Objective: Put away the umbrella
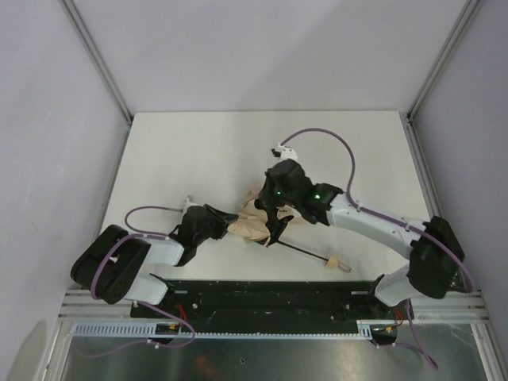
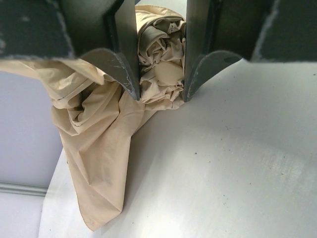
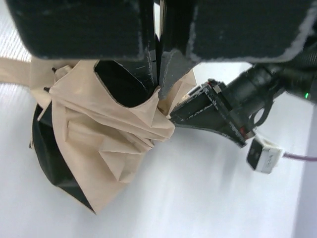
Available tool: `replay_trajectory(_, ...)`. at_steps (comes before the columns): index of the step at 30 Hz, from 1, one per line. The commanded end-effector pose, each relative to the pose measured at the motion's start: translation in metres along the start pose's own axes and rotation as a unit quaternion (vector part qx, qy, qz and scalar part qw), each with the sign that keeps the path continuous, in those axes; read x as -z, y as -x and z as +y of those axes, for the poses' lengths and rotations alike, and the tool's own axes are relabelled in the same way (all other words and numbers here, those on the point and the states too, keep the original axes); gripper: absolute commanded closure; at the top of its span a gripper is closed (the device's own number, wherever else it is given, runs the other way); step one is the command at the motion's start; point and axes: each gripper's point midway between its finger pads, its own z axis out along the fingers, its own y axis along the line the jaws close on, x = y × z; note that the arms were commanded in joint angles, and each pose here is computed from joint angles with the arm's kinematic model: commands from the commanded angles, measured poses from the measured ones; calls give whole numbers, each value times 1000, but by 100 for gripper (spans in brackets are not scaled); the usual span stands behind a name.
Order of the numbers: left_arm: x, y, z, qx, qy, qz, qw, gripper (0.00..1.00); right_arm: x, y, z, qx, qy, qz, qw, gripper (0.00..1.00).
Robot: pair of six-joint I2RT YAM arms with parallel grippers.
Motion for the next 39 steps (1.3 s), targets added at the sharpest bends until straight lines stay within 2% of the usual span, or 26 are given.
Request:
replay_trajectory(1, 4, 3, 27, -30, 40, -16, 999, 100, 18, -7, 34, 65, 204, -20, 977, 99)
replay_trajectory(4, 4, 4, 24, -32, 35, -20, 999, 100, 22, -22, 17, 60, 232, -23, 970, 91)
replay_trajectory(10, 3, 4, 24, -31, 36, -20, 999, 100, 16, -54, -8, 58, 216, -9, 975, 91)
replay_trajectory(12, 3, 5, 25, -31, 37, -20, 999, 100, 13, -60, -24, 55, 175, -10, 983, 91)
replay_trajectory(15, 4, 5, 25, -31, 37, -21, 999, 100, 6, -66, -78, 38, 31, -8, 999, 89)
replay_trajectory(17, 4, 5, 25, -31, 36, -22, 999, 100, 9, -69, -110, 26, -49, -4, 998, 87)
replay_trajectory(18, 4, 5, 25, -31, 37, -22, 999, 100, 12, -72, -120, 23, -73, 1, 997, 85)
replay_trajectory(20, 4, 5, 25, -31, 38, -21, 999, 100, 14, -75, -126, 24, -81, 14, 996, 69)
replay_trajectory(22, 3, 5, 24, -31, 36, -21, 999, 100, 13, -75, -107, 42, -25, 29, 998, 55)
replay_trajectory(25, 3, 5, 22, -32, 34, -21, 999, 100, 19, -68, -89, 63, 10, 45, 997, 46)
replay_trajectory(28, 4, 6, 21, -34, 31, -24, 999, 100, 36, -43, -76, 79, 11, 35, 996, 46)
replay_trajectory(31, 5, 7, 21, -35, 30, -27, 999, 100, 54, -15, -59, 56, 15, 20, 998, 46)
replay_trajectory(36, 6, 8, 18, -35, 26, -27, 999, 100, 73, 20, -11, 7, 97, -4, 995, 45)
replay_trajectory(39, 6, 8, 18, -35, 25, -29, 999, 100, 74, 33, 24, 3, 169, -17, 986, 55)
